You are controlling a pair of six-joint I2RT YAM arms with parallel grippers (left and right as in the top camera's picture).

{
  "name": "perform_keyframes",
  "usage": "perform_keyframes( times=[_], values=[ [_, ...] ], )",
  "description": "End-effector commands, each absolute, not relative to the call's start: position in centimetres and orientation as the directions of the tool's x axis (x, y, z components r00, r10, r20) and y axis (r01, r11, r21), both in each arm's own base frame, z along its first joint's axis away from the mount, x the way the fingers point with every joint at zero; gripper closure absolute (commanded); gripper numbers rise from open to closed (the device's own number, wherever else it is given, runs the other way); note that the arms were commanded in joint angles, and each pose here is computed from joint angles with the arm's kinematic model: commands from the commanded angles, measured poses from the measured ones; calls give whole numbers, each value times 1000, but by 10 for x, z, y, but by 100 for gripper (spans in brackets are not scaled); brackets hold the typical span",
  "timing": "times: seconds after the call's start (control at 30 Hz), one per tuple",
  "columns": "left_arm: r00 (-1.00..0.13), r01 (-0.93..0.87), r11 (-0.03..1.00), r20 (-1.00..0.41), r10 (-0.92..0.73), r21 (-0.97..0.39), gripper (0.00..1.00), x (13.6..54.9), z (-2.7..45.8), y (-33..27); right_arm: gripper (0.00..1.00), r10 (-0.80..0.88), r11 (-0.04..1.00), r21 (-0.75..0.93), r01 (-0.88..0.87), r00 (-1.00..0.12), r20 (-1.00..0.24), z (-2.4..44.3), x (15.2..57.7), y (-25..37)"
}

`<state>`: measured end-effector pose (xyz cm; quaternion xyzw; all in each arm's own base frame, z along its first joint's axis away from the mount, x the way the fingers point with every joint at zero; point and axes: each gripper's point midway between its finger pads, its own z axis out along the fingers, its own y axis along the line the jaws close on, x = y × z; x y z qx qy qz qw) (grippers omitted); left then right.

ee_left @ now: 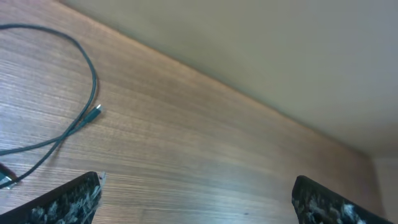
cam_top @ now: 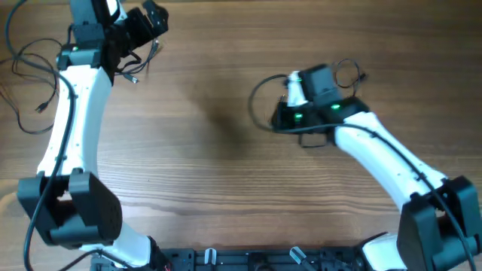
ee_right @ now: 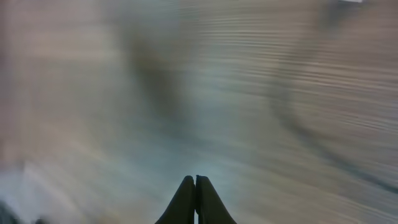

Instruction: Untangle cables

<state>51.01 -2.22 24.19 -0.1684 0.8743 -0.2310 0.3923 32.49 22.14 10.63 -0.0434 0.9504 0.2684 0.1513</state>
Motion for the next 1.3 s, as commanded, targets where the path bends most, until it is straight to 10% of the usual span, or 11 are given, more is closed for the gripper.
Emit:
perform_keyframes(
  times=[0.0, 0.07, 0.1, 0.2, 0.5, 0.83, 1.27],
  values=[
    [-614, -201, 772, -536, -579, -603, 0, 507, 243, -19, 92, -15, 818, 497, -289, -875, -483, 181, 333, 245],
    [-626, -241, 738, -480, -614, -630, 0, 502, 238, -23, 61, 15, 857, 452, -247, -865, -502, 190, 337, 228],
    [-657, -227, 722, -444, -609, -654, 0, 498, 237, -34, 28, 55, 896, 406, -182, -859, -509, 193, 341, 206],
    [-765, -27, 744, -465, -445, -667, 0, 486, 240, -84, 7, 251, 943, 320, 91, -827, -504, 196, 349, 134],
    [-712, 506, 753, -696, 90, -420, 0, 455, 215, -260, 1, 564, 825, 291, 484, -682, -466, 203, 339, -19],
    [-468, 787, 605, -757, 457, -122, 5, 433, 105, -383, 1, 603, 795, 246, 554, -679, -420, 193, 319, -57],
    [-375, 822, 567, -797, 473, -51, 21, 435, 9, -437, 1, 596, 801, 223, 556, -703, -388, 188, 310, -55]
  ],
)
